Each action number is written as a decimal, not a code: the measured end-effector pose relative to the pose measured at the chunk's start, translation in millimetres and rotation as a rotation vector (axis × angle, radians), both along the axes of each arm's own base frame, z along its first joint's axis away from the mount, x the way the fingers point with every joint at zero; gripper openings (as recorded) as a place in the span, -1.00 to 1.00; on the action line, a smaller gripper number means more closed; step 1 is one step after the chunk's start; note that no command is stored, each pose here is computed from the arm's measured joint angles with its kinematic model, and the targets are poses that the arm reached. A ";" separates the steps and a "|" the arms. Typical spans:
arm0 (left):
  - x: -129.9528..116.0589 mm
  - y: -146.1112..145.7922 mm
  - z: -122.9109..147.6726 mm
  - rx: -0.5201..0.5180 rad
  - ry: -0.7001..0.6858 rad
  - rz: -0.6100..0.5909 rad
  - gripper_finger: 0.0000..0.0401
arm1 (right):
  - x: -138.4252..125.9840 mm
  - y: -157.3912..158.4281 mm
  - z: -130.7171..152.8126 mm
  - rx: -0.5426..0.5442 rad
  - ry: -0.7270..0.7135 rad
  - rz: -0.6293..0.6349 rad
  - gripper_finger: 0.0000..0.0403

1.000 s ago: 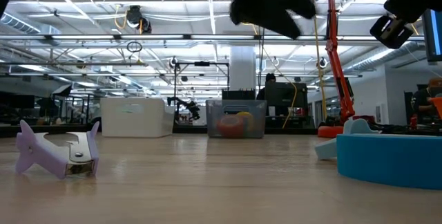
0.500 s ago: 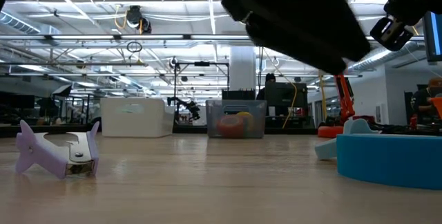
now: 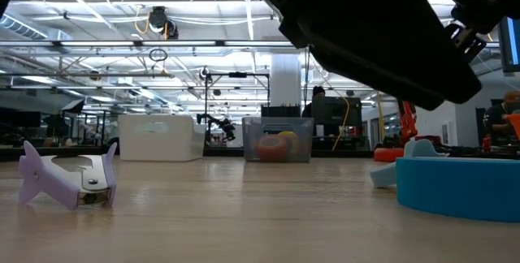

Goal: Pick and place Stapler, Stapler remover, tape
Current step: Put the blue tape into the black bin, then put the gray staple remover into the orange bin

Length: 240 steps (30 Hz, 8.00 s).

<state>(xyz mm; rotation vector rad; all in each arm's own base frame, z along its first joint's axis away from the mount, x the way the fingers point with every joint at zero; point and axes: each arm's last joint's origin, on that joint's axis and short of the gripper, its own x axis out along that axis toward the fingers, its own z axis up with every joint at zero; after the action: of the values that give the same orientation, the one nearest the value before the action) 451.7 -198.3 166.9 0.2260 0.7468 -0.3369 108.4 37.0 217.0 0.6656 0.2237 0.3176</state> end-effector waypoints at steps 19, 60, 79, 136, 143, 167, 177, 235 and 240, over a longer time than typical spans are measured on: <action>5.0 -2.9 -28.7 0.004 0.034 -0.102 0.16 | 1.6 0.4 -2.2 -0.026 0.015 0.000 -0.56; -45.9 160.5 176.9 0.248 -0.254 0.583 -0.83 | 4.1 -2.9 -5.2 -0.054 0.039 -0.132 -0.56; -54.8 394.8 91.4 0.026 0.079 0.783 -0.81 | 4.1 -2.9 -5.2 -0.051 0.041 -0.132 -0.56; -86.3 348.6 177.7 -0.149 -0.107 0.829 0.04 | 4.3 -2.9 -4.1 -0.064 0.024 -0.130 -0.56; -123.2 285.9 222.0 -0.296 -0.076 0.823 0.02 | 4.5 -3.9 -3.7 -0.139 -0.001 -0.157 -0.56; -144.1 141.7 170.2 -0.343 -0.070 0.790 0.02 | 62.2 20.0 14.4 -0.207 -0.114 0.002 -0.56; -197.8 135.7 99.7 -0.525 -0.139 0.727 0.02 | 101.6 33.8 33.3 -0.300 -0.082 0.049 -0.56; -287.0 143.9 32.0 -0.625 -0.237 0.662 0.01 | 197.3 47.8 -48.6 -0.321 0.929 0.305 -0.27; -287.0 143.8 32.1 -0.625 -0.238 0.661 0.01 | 197.7 45.7 -48.6 -0.318 0.930 0.300 -0.35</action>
<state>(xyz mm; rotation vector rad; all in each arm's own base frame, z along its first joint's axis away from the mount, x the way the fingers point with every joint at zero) 164.7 -54.4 199.0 -0.5576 0.4172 0.0979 306.1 82.7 168.4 0.4207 1.2452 0.2301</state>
